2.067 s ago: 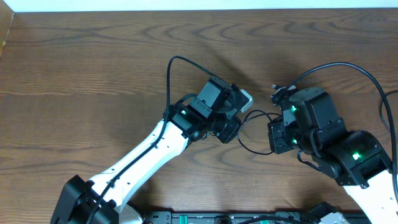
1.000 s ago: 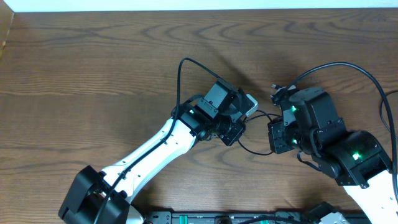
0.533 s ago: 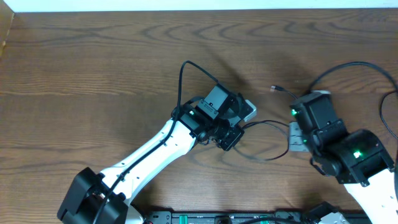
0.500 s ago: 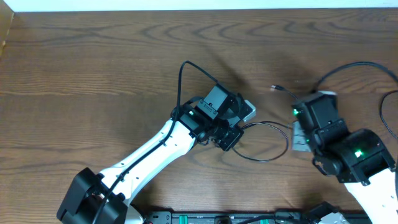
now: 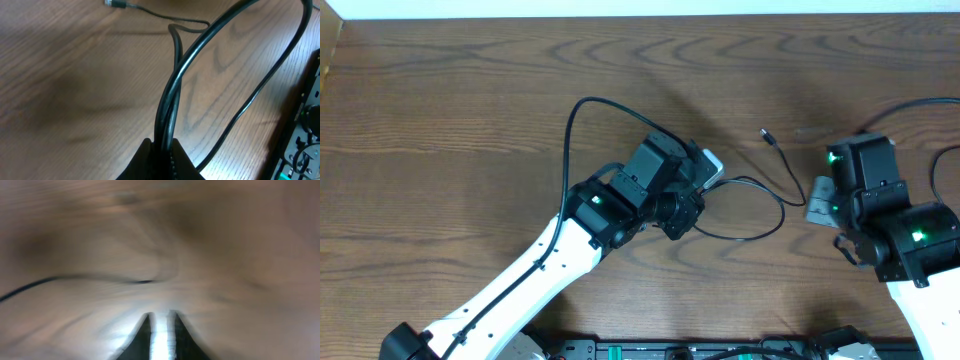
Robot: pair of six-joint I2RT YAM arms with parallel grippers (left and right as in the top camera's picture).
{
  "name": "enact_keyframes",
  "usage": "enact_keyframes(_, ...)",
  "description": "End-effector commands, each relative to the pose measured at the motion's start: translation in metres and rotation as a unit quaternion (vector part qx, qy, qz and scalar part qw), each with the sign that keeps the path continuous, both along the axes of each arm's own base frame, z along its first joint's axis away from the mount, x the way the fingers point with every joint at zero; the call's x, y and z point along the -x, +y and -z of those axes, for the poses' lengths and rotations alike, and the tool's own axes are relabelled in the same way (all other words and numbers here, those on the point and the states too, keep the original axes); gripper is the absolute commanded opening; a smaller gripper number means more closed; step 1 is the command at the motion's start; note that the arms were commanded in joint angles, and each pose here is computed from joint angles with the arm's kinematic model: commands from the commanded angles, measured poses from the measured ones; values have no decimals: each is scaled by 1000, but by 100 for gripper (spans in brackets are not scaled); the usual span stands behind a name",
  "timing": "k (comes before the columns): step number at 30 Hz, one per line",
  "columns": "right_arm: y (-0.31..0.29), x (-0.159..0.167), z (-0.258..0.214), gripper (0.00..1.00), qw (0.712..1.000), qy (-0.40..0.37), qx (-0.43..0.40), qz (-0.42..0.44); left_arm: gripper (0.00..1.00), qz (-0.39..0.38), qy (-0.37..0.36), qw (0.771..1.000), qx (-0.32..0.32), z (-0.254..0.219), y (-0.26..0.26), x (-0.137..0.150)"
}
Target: Untangle cables
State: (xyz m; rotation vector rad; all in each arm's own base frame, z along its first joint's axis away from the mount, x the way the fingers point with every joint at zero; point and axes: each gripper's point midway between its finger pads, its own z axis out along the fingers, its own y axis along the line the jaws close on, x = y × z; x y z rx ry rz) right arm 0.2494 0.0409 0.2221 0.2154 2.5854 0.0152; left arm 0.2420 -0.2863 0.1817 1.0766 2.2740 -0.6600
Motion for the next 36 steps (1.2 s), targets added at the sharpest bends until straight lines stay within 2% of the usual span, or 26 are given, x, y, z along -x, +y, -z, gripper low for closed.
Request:
enact_keyframes(1,98,27,-19,38,929,-13,-137,-345,8,-1,-11,1000,-4,0,2,-4)
enact_keyframes(3,103,31,-19,60,914,-15,-135,-383,8,-1,-10,1000,-5,1,2,-4)
enact_keyframes(5,94,29,-8,72,917,2,-100,-387,8,-1,-9,1000,-5,1,2,-4)
enact_keyframes(6,90,29,-4,76,919,9,-90,-384,8,-2,-9,1000,-4,1,2,-4)
enact_keyframes(11,85,24,20,77,914,57,-64,-397,8,7,-2,1000,3,0,-1,0)
enact_keyframes(17,82,4,46,73,910,88,-37,-402,8,19,14,1000,9,1,-2,7)
enact_keyframes(28,96,-40,39,73,922,18,-44,-383,8,21,29,999,0,6,1,13)
enact_keyframes(30,98,-46,36,68,927,8,-50,-372,8,21,29,999,0,6,1,13)
enact_keyframes(31,98,-47,35,61,929,5,-53,-367,8,21,29,999,0,6,1,13)
enact_keyframes(33,99,-49,34,34,932,4,-59,-357,8,21,29,999,0,5,1,13)
enact_keyframes(36,99,-52,34,1,938,3,-68,-341,8,21,29,999,0,6,1,13)
